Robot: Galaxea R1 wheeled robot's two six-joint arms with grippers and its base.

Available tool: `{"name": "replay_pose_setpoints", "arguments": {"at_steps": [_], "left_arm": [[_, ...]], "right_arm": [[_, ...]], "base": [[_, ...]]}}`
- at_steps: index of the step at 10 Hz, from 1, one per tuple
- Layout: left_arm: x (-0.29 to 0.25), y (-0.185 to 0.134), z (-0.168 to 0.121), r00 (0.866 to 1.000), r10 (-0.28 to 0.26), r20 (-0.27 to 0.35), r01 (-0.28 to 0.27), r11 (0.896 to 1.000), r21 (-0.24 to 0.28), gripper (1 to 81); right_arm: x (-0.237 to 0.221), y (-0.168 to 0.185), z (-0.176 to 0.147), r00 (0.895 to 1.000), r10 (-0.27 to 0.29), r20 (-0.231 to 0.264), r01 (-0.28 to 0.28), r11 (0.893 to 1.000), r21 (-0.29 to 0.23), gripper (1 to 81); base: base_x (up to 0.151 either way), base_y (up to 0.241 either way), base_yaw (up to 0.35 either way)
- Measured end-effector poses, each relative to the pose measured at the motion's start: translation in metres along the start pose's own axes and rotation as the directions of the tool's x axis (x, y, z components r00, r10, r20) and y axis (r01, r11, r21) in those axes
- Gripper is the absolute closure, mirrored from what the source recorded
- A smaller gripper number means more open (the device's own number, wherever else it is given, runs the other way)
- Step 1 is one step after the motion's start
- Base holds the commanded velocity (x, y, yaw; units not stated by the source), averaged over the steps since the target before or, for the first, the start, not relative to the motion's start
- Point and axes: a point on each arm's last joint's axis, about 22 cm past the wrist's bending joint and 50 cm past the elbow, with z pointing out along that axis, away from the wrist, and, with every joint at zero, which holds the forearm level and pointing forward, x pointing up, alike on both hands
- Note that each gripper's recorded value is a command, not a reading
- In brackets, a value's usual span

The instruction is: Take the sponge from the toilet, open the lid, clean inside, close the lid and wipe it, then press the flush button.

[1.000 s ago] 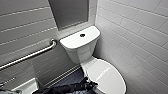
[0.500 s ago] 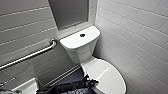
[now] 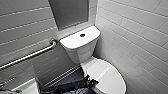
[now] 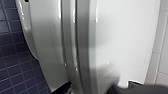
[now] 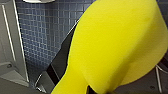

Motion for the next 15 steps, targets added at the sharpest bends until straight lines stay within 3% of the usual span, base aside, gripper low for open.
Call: {"name": "replay_pose_setpoints", "arguments": {"at_steps": [4, 6, 15], "left_arm": [[-0.009, 0.003, -0.006, 1.000, 0.004, 0.022, -0.003, 1.000, -0.021, 1.0], [-0.025, 0.019, -0.009, 0.998, 0.011, 0.061, -0.008, 0.998, -0.063, 1.0], [-0.029, 0.018, -0.002, 0.998, -0.003, 0.064, 0.007, 0.999, -0.052, 1.0]], "right_arm": [[0.005, -0.005, 0.007, 1.000, -0.004, -0.008, 0.004, 1.000, 0.009, 81.1], [0.006, -0.005, 0.008, 1.000, -0.005, -0.008, 0.005, 1.000, 0.009, 81.1], [0.006, -0.006, 0.008, 1.000, -0.004, -0.008, 0.004, 1.000, 0.011, 81.1]], "base": [[0.000, 0.000, 0.000], [0.000, 0.000, 0.000], [0.000, 0.000, 0.000]]}}
